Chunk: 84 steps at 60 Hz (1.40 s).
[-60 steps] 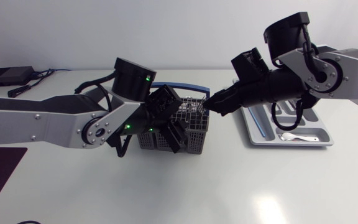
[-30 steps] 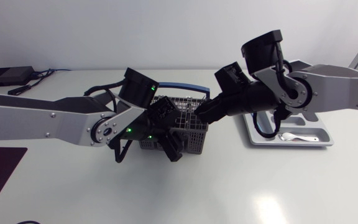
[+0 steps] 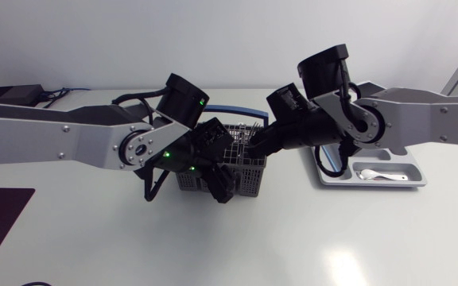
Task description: Unload the cutlery basket into the drawer organizer.
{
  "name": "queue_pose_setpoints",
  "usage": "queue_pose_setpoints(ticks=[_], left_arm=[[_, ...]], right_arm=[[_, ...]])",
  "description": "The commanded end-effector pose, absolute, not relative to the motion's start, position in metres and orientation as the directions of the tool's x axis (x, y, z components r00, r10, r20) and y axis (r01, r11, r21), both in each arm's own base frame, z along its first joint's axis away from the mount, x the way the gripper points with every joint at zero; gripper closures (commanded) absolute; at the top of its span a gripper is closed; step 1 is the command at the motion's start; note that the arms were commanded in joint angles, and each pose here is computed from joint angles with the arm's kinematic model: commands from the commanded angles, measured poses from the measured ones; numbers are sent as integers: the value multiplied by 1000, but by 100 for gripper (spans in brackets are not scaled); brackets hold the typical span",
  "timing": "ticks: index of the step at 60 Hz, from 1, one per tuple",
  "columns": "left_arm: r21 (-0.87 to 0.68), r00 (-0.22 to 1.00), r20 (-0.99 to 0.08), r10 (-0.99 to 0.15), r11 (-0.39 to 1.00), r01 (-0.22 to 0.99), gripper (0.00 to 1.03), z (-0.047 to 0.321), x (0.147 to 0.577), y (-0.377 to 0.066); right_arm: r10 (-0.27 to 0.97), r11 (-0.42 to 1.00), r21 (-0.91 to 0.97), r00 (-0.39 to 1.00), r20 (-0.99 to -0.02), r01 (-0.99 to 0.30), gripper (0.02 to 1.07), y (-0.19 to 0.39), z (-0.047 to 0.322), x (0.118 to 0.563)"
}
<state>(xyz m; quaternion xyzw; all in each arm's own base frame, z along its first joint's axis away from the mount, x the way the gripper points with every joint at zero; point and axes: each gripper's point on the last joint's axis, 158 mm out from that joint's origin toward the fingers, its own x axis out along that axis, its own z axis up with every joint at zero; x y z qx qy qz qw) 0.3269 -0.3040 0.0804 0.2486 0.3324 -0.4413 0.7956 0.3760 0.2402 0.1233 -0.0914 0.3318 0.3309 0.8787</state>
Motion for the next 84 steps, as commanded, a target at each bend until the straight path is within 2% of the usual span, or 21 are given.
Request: queue_pose_setpoints(ticks=[1,43,63,84], left_arm=[[75,382,-754,-534,507,858,21,77,333,-305],[74,385,-760,-523,519,851,21,73,343,-303],[65,372,-764,-527,512,857,21,70,341,-311],[63,376,-772,-513,526,848,21,61,344,-316]], right_arm=[[518,772,76,554,-652,-631,101,240,118,372],[605,712,55,572,-555,-700,101,238,181,332],[550,769,33,634,-544,-638,101,228,185,335],[545,776,7,664,-513,-631,101,241,202,330]])
